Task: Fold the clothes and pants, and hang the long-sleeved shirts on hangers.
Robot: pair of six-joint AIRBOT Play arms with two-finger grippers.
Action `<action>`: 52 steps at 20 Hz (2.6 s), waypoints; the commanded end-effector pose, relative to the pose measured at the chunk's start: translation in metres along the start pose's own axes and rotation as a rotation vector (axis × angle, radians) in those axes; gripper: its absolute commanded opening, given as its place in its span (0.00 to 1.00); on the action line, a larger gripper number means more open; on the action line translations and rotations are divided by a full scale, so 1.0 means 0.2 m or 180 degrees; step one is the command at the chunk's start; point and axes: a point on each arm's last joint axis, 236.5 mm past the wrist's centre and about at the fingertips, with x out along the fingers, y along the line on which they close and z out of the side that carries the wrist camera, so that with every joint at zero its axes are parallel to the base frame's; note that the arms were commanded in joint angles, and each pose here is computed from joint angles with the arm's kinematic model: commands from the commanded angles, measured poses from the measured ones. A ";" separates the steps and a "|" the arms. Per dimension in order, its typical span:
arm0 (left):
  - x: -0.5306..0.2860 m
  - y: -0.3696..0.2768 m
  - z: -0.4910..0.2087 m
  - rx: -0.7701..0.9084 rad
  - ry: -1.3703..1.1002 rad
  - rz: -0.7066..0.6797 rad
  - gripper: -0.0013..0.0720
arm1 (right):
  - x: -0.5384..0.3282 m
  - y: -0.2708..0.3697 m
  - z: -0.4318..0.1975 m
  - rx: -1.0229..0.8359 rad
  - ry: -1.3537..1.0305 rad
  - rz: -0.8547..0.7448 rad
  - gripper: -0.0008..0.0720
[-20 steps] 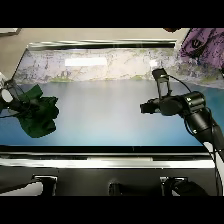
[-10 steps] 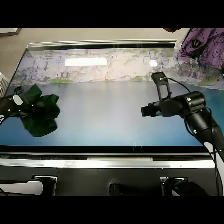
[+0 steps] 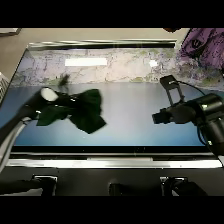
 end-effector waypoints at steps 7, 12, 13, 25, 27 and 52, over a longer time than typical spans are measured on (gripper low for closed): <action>0.27 -0.47 -0.33 -0.0172 0.0135 -0.0388 0.75 | -0.03 -0.24 -0.02 0.0167 -0.0128 -0.0480 0.41; -0.35 0.02 0.06 0.0098 -0.0217 0.0127 0.87 | 0.22 -0.47 0.04 0.2337 -0.0342 0.0781 0.57; -0.47 0.15 0.11 0.0039 -0.0293 0.0296 0.87 | 0.30 -0.42 0.08 0.2526 -0.0345 0.1213 0.59; -0.98 0.89 0.22 -0.1008 -0.0606 0.0847 0.86 | 0.98 0.38 0.05 0.1661 0.0515 0.2318 0.69; -1.03 0.96 0.24 -0.1111 -0.0691 0.0878 0.86 | 1.02 0.40 0.08 0.1655 0.0451 0.2240 0.69; -0.38 1.08 0.89 -0.0922 -0.0956 -0.0188 0.03 | 0.56 0.32 0.36 0.1310 -0.0144 0.2017 0.05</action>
